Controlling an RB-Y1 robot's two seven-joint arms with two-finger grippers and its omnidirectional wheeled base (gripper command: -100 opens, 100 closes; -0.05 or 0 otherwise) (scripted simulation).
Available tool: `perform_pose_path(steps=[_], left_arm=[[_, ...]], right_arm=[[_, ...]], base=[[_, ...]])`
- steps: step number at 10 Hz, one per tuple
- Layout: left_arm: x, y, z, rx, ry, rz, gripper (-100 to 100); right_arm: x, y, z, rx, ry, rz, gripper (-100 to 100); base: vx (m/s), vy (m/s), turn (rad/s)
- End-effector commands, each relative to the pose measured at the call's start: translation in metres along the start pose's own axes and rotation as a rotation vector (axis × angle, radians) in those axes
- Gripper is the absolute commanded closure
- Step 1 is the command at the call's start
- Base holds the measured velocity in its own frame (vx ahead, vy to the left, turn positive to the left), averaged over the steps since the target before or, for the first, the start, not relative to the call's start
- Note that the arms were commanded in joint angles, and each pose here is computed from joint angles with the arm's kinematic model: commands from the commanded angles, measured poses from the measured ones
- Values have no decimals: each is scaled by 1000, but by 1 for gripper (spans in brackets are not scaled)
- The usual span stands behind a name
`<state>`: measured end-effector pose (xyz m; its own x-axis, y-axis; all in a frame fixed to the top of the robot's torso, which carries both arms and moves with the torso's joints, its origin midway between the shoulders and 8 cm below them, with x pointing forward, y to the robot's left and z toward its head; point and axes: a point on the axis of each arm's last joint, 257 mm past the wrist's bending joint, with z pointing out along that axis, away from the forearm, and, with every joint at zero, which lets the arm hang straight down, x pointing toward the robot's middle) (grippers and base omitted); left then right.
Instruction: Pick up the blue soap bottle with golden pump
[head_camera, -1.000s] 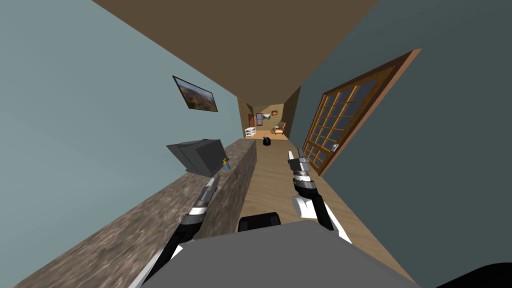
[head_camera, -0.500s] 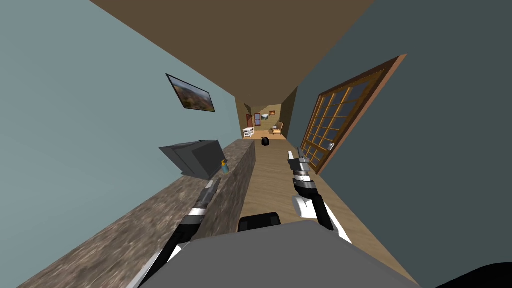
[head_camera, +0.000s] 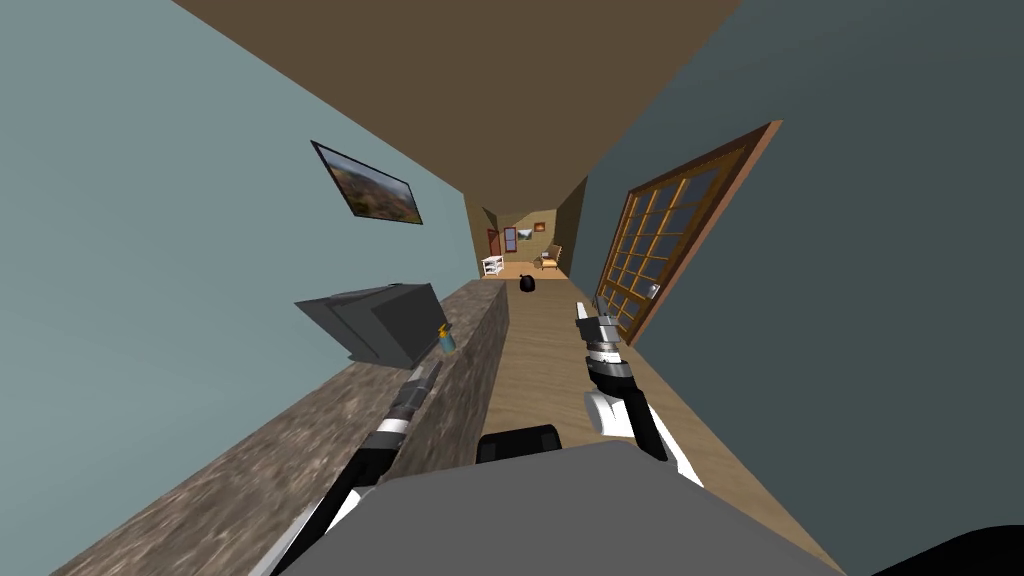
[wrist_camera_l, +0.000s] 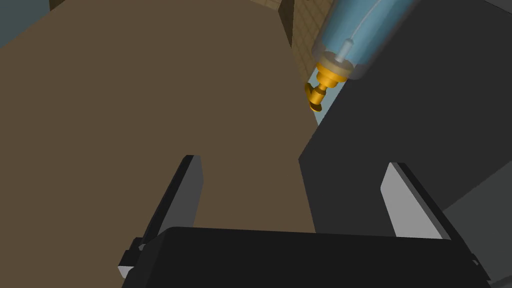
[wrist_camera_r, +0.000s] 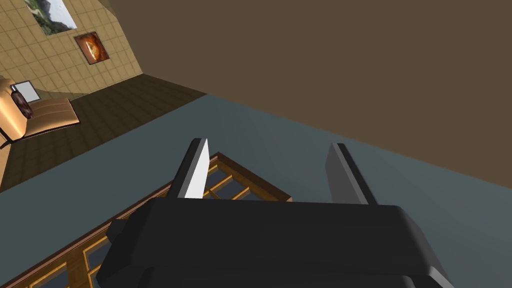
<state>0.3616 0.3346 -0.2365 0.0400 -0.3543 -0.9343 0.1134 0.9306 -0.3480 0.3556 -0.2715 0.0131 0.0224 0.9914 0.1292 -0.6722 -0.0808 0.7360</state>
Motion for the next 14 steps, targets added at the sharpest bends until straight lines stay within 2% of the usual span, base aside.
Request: perform_pose_path(steps=[1,5,8,9,10,11,12,14], left_arm=[[7,15,-1,-22,33,55,-100],[20,38,-1,-55,95,152,-100],[23,50,2,-65,123,212,-100],[21,51,6,-63,122,227,-100],[22,50,4,-64,120,215,-100],[21,50,4,-64,121,219,0],[16,46,17,-12,99,235,-100],[23,61,10,-32,104,224,-100]], right_arm=[[0,0,0,0,0,0,0],[0,0,0,0,0,0,0],[0,0,0,0,0,0,0],[0,0,0,0,0,0,0],[0,0,0,0,0,0,0],[0,0,0,0,0,0,0],[0,0,0,0,0,0,0],[0,0,0,0,0,0,0]], base=[[57,56,-102],[66,35,-82],[85,24,-92],[157,15,-130],[72,9,-24],[12,2,4],[77,-61,217],[72,-92,86]])
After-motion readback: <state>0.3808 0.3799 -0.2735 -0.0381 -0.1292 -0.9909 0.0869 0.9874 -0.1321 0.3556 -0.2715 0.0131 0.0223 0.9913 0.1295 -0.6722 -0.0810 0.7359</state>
